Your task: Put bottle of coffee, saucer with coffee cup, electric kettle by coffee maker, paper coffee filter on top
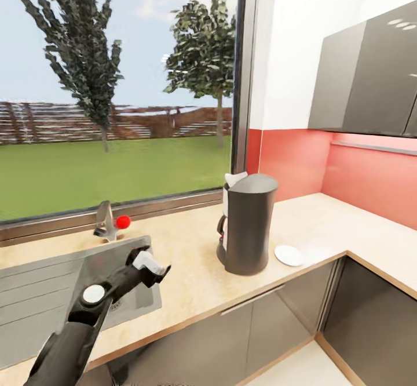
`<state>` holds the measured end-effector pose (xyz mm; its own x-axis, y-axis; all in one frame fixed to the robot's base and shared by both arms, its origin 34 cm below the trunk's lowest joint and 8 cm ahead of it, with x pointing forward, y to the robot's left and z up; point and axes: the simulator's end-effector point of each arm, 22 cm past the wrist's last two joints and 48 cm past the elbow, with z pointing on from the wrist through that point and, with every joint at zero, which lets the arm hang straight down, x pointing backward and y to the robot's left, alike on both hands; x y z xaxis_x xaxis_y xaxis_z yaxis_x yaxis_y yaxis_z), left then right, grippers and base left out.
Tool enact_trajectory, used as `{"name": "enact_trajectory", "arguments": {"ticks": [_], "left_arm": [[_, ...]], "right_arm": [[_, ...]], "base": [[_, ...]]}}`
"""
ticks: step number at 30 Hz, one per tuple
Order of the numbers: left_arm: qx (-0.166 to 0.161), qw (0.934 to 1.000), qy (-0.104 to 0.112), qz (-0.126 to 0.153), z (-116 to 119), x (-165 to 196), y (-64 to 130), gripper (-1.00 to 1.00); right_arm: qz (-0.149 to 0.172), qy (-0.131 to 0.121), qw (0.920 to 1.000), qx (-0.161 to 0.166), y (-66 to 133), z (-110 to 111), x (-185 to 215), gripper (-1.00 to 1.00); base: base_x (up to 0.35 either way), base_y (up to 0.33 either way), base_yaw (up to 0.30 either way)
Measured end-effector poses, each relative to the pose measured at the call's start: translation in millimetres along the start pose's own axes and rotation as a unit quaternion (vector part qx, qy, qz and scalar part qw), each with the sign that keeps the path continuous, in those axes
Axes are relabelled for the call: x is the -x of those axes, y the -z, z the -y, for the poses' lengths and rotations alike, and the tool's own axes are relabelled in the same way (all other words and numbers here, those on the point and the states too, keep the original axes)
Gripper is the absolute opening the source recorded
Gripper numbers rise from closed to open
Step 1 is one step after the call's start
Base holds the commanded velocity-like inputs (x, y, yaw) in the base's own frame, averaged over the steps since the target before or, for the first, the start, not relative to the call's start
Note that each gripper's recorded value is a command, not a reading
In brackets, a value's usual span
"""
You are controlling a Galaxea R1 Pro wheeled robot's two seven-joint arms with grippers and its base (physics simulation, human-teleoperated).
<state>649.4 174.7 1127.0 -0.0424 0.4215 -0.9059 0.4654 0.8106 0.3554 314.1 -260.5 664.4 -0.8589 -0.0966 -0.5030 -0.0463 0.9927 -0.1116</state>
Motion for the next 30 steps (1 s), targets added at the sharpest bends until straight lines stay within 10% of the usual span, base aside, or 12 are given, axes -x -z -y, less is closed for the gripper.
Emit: {"name": "enact_trajectory", "arguments": {"ticks": [2, 8, 30], "left_arm": [[-0.015, 0.9995, 0.008, 0.028, 37, -29, 18.3, 1.0], [-0.007, 0.9978, 0.052, 0.041, 44, -42, 28.4, 1.0], [-0.012, 0.9961, 0.047, 0.074, 59, -40, 37.7, 1.0]], "right_arm": [[0.0, 0.0, 1.0, 0.0, 0.0, 0, 0, 1.0], [0.001, 0.0, 1.0, -0.001, -0.1, 1, 0, 1.0], [0.0, -0.005, 1.0, -0.003, -0.3, 1, 0, 1.0]], "base": [[0.0, 0.0, 0.278], [0.0, 0.0, 0.278], [-0.183, -0.135, 0.278]]}}
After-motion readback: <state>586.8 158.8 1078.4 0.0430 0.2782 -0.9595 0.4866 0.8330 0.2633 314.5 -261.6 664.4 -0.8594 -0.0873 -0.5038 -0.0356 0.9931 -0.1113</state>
